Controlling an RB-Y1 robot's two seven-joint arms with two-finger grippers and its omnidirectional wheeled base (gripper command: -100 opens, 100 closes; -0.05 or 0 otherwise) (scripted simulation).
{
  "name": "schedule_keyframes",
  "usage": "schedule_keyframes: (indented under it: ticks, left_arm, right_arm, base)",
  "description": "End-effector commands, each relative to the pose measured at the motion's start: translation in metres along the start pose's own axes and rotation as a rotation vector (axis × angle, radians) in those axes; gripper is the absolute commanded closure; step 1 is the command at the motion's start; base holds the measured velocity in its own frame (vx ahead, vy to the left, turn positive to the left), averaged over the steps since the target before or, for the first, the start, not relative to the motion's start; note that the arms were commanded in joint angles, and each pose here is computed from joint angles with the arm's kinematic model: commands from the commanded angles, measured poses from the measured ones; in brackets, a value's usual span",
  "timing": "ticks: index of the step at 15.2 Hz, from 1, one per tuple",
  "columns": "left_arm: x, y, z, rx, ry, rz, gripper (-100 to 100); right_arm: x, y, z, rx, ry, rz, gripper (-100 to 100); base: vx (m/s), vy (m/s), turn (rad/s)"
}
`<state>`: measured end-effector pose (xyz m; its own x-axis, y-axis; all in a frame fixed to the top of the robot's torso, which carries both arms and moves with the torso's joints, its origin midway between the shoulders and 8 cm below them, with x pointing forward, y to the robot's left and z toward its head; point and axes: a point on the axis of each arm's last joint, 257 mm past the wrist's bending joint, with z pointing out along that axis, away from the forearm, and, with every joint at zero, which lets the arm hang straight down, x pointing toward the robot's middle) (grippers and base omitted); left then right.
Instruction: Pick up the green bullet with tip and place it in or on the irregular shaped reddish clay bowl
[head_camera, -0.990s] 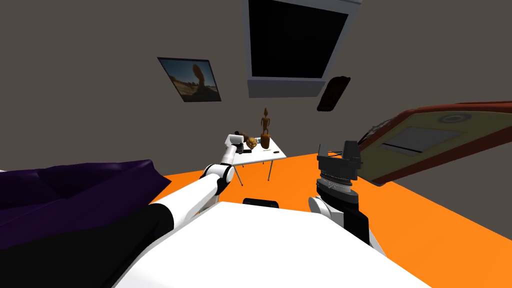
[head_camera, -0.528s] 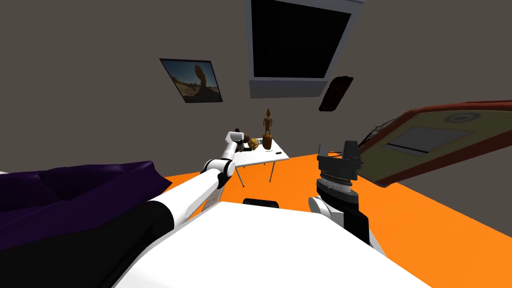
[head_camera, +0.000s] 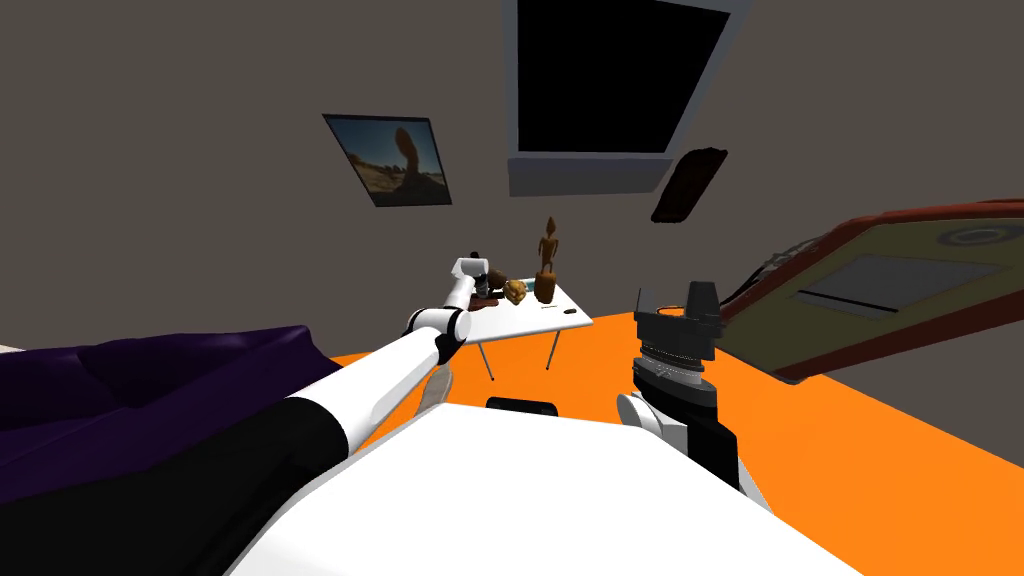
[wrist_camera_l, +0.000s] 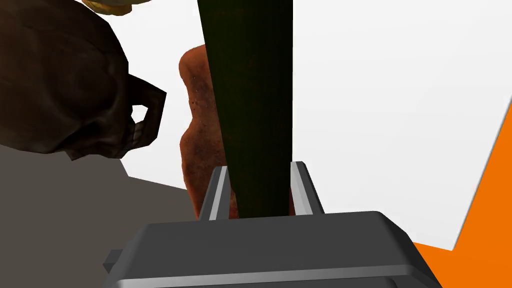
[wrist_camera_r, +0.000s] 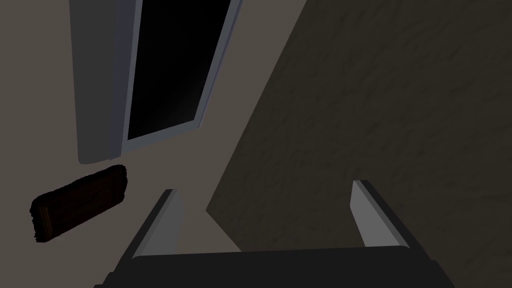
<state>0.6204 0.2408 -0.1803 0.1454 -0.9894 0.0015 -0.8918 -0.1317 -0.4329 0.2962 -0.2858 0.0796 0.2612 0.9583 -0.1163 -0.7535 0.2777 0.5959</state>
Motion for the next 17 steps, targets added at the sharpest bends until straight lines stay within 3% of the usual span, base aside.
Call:
schedule_keyframes:
  ticks: [1,6,11,12,16,17]
  left_arm:
    - [0.003,-0.004,-0.003,-0.004,0.007,-0.004,100]
    - [0.008,-0.012,-0.01,-0.014,0.023,-0.012,100]
    - [0.012,-0.016,-0.015,-0.018,0.032,-0.014,100]
    - [0.013,-0.017,-0.015,-0.017,0.033,-0.014,-100]
    - [0.012,-0.017,-0.015,-0.016,0.033,-0.014,-100]
    - [0.005,-0.025,-0.031,-0.023,0.031,-0.014,-100]
  right_arm:
    - [0.0,0.0,0.0,0.0,0.0,0.0,0]
    - [0.0,0.0,0.0,0.0,0.0,0.0,0]
    - [0.0,0.0,0.0,0.0,0.0,0.0,0]
    - [0.0,0.0,0.0,0.0,0.0,0.0,0]
    - [0.0,0.0,0.0,0.0,0.0,0.0,0]
    - [0.0,0.0,0.0,0.0,0.0,0.0,0]
  base:
    - [0.093,0.141,0.023]
    - [0.118,0.164,0.024]
    - [0.07,0.095,0.015]
    - [0.016,0.02,0.0]
    - [0.003,0.004,0.0]
    - [0.015,-0.02,-0.009]
